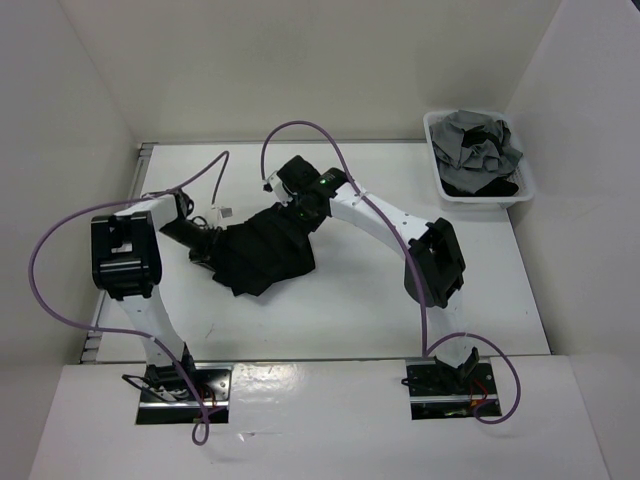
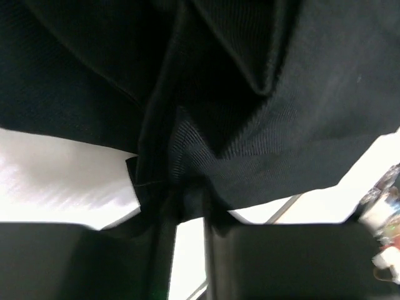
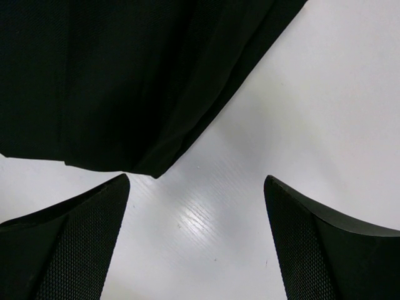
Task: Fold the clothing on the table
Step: Fold the skirt
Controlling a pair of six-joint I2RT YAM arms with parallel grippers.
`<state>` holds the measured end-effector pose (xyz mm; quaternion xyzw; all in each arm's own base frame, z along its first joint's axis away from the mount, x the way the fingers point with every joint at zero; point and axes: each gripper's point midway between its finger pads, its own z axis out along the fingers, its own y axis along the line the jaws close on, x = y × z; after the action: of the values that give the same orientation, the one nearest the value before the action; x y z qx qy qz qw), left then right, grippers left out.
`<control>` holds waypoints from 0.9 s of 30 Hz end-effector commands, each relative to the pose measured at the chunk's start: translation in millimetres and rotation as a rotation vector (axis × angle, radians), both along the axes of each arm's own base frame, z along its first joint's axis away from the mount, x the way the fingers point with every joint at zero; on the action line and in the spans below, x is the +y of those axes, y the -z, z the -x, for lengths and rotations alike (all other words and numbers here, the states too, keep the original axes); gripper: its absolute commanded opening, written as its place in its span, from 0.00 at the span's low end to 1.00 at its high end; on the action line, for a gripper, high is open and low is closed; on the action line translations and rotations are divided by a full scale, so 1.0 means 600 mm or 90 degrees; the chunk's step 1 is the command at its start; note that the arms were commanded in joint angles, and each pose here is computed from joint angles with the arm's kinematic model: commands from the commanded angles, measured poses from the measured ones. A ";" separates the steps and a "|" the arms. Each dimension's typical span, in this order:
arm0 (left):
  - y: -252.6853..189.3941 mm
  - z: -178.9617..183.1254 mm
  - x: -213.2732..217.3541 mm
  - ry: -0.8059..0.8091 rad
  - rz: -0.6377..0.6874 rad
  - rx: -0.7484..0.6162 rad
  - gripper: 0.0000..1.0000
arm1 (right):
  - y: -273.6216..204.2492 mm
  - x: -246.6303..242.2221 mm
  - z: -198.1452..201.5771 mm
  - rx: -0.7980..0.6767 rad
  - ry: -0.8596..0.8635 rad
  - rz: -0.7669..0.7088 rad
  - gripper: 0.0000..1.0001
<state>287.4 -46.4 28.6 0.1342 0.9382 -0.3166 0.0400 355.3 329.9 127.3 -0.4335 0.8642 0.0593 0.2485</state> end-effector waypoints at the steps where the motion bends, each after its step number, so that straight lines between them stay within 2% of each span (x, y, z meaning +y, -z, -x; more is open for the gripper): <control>1: -0.012 -0.021 -0.003 0.000 0.006 -0.023 0.03 | -0.050 0.016 -0.020 -0.043 0.002 -0.046 0.92; 2: -0.022 -0.026 -0.002 0.000 0.005 -0.033 0.00 | -0.048 0.013 -0.017 -0.039 0.002 -0.042 0.92; 5: -0.063 -0.058 0.002 0.000 -0.003 -0.084 0.00 | -0.048 0.011 -0.019 -0.043 0.006 -0.039 0.92; 10: -0.173 -0.130 0.015 -0.004 -0.026 -0.199 0.00 | -0.048 0.011 -0.019 -0.043 0.006 -0.039 0.92; 14: -0.219 -0.165 0.027 0.004 -0.063 -0.255 0.00 | -0.054 0.013 -0.021 -0.047 0.006 -0.043 0.92; 19: -0.181 -0.170 0.035 0.009 -0.077 -0.237 0.00 | -0.050 0.013 -0.021 -0.043 0.006 -0.039 0.92; 21: -0.133 -0.155 0.033 0.015 -0.072 -0.199 0.00 | -0.050 0.013 -0.021 -0.043 0.006 -0.039 0.92; 27: -0.051 -0.147 0.032 0.011 -0.081 -0.164 0.00 | -0.037 0.014 -0.017 -0.030 0.001 -0.035 0.92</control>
<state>367.7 -26.1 75.9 0.1747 0.9433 -0.2427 0.1440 357.6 332.1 132.7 -0.4324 0.8626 0.0613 0.2554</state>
